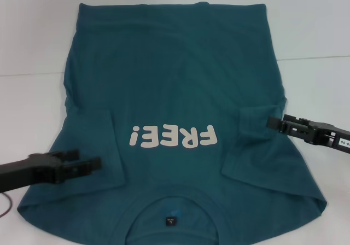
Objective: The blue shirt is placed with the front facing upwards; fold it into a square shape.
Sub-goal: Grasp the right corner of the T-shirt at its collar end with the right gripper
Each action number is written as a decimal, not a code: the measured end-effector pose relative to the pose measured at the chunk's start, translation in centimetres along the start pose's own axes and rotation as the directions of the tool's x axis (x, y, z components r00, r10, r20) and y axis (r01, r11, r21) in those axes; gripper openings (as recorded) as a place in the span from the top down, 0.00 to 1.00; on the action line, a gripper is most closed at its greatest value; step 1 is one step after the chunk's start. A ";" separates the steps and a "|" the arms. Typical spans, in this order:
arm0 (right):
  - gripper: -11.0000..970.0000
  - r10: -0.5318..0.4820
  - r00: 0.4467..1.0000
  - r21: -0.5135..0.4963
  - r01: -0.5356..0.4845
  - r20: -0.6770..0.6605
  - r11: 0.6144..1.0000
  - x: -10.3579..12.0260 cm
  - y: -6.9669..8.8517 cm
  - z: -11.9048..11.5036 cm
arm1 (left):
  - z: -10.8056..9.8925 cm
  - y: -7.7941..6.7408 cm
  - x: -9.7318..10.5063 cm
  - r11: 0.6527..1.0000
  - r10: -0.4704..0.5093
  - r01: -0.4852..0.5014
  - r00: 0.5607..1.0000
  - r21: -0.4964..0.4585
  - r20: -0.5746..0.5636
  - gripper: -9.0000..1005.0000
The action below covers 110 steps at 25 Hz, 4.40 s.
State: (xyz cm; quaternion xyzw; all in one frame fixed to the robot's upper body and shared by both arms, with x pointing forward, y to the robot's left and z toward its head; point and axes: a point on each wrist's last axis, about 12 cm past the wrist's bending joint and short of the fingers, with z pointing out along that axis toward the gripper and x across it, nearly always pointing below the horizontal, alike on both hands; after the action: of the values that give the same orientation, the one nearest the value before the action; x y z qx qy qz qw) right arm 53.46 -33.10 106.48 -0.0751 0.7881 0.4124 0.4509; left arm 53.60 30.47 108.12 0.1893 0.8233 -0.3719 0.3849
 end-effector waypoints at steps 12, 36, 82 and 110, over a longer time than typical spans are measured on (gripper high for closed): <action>0.04 0.019 1.000 0.006 -0.019 -0.006 1.000 -0.8 -0.1 0.2 | -3.9 1.6 1.4 0.977 -0.151 0.139 0.986 -0.161 -0.066 0.13; 0.04 0.017 1.000 0.006 -0.017 -0.011 1.000 -1.1 -0.1 0.6 | -5.1 2.9 2.1 0.956 -0.161 0.128 0.981 -0.263 -0.108 0.13; 0.04 0.027 1.000 0.013 -0.026 -0.013 1.000 -0.9 -0.1 0.8 | -4.8 2.0 2.1 0.977 -0.139 0.106 0.975 -0.183 -0.176 0.13; 0.04 0.028 1.000 0.020 -0.028 -0.008 0.999 -1.1 -0.2 0.8 | -4.5 2.8 2.1 0.961 -0.150 0.093 0.967 -0.260 -0.208 0.49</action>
State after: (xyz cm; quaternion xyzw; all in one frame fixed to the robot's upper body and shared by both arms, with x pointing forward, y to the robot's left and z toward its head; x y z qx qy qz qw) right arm 54.75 -33.00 107.02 -0.0612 0.7949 0.4107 0.4424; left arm 51.73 35.80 107.11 0.1294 0.9117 -0.2651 0.2859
